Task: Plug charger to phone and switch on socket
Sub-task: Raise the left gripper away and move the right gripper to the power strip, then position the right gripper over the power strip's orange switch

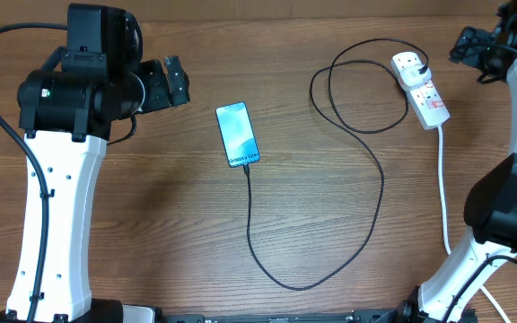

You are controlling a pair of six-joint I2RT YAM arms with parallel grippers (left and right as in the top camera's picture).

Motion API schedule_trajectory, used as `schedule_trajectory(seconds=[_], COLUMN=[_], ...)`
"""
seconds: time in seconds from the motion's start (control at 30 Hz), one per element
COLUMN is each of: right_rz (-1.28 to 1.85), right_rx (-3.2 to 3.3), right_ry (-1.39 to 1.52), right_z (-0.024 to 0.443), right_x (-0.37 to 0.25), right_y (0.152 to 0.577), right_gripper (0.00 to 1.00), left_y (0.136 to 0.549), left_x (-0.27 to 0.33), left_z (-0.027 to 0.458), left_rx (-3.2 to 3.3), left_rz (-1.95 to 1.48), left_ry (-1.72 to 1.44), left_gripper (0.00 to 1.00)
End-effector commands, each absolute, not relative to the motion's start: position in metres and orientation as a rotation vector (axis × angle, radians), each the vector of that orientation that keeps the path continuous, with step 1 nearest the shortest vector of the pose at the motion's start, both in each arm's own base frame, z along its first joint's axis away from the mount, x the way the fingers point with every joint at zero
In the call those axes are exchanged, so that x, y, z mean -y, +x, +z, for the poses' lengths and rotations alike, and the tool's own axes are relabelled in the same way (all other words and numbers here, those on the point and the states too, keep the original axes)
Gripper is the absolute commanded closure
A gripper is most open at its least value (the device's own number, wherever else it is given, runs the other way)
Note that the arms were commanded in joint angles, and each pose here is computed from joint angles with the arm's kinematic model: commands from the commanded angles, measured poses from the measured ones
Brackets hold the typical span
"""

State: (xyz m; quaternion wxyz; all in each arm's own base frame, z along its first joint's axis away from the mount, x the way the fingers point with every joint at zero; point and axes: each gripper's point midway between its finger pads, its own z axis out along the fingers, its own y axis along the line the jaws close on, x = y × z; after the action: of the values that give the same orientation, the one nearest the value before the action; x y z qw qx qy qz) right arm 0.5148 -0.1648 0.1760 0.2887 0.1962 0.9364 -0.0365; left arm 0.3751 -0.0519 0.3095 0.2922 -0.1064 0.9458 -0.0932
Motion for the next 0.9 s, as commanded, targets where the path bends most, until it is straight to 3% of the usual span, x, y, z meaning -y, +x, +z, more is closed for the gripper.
schedule_trajectory(seconds=[0.0,0.23,0.33,0.6,0.87], right_rz=[-0.117,-0.126,-0.128,0.031,0.146], right_rx=[-2.496,-2.503,-2.501,-2.521,-2.542], right_ry=[0.306,0.31,0.316,0.27,-0.08], right_z=[0.189,0.171,0.162,0.137,0.115], right_x=[0.159,0.168,0.171,0.153,0.128], right_y=[0.524,0.524,0.528,0.539,0.543], right_gripper=[0.14,0.13,0.0,0.0,0.02], left_y=[0.375,0.375,0.375,0.375,0.375], left_x=[0.048,0.048,0.048,0.048,0.048], left_z=[0.308,0.308,0.308,0.308,0.308], left_rx=[-2.524,-2.524,-2.524,-2.524,-2.525], left_rz=[-0.221,-0.221,-0.221,-0.221,-0.221], left_ry=[-0.272,-0.271,-0.272,-0.272,-0.272], left_gripper=[0.0,0.0,0.0,0.0,0.0])
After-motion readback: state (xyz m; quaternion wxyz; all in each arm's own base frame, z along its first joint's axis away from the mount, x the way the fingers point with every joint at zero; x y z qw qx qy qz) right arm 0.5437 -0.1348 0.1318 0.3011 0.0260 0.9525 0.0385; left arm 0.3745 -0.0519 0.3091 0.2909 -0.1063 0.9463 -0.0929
